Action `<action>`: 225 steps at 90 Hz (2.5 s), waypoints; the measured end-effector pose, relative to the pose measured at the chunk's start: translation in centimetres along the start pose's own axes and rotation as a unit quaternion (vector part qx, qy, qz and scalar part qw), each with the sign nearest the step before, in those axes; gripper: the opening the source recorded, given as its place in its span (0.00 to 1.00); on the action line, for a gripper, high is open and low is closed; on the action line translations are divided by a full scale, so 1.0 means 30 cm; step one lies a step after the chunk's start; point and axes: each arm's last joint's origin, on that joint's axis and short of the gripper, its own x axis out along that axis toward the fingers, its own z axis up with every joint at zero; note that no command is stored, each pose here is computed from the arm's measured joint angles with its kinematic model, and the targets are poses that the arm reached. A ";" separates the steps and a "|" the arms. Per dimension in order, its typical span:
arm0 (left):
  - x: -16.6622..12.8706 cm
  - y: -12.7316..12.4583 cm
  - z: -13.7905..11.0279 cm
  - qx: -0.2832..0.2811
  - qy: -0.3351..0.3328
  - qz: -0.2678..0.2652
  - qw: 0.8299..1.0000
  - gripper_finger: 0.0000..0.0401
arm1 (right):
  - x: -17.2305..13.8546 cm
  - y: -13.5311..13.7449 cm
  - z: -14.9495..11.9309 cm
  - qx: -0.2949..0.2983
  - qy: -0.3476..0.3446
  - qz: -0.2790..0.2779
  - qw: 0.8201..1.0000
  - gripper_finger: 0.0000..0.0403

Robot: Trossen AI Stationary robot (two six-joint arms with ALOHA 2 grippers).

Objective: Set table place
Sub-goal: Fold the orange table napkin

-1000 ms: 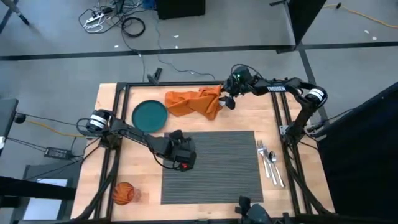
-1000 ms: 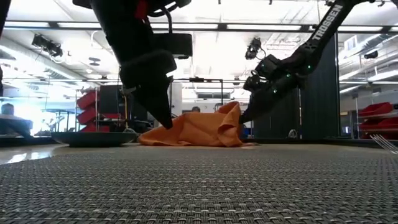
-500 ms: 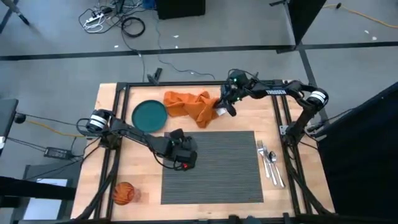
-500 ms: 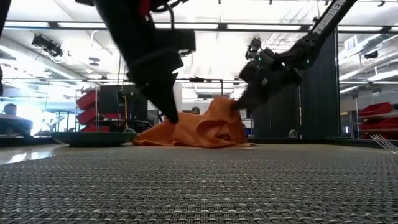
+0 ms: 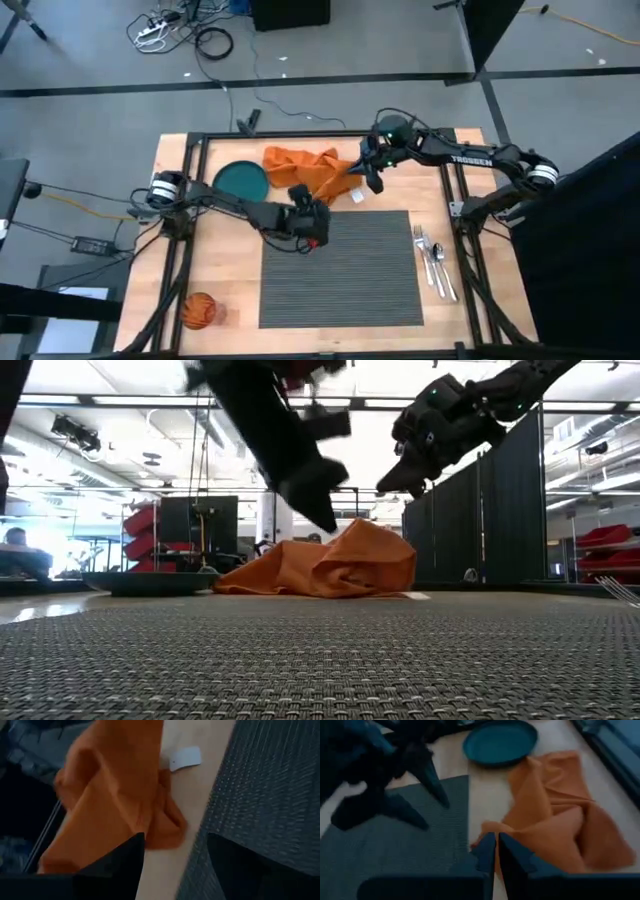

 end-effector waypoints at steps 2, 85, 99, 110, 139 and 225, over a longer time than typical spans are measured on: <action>0.017 0.013 -0.006 0.004 0.004 -0.005 1.000 0.50 | -0.001 0.000 0.001 -0.001 -0.001 0.000 1.000 0.00; 0.201 0.220 -0.105 -0.035 -0.030 0.009 0.999 0.03 | -0.007 -0.006 -0.002 -0.039 0.012 -0.042 0.998 0.00; 0.085 0.230 0.022 -0.033 -0.064 0.002 0.997 0.00 | -0.077 0.057 0.025 -0.055 0.014 -0.083 0.995 0.00; -0.061 0.243 0.123 -0.024 -0.083 -0.008 0.996 0.00 | -0.165 0.140 0.059 -0.067 -0.012 -0.097 0.993 0.00; -0.266 0.251 0.202 -0.017 -0.037 -0.023 0.999 0.00 | -0.246 0.309 0.013 -0.030 0.021 -0.057 0.998 0.00; 0.093 -0.049 0.044 0.010 0.062 -0.063 0.996 0.57 | -0.026 0.194 -0.333 0.001 0.133 -0.186 0.974 0.40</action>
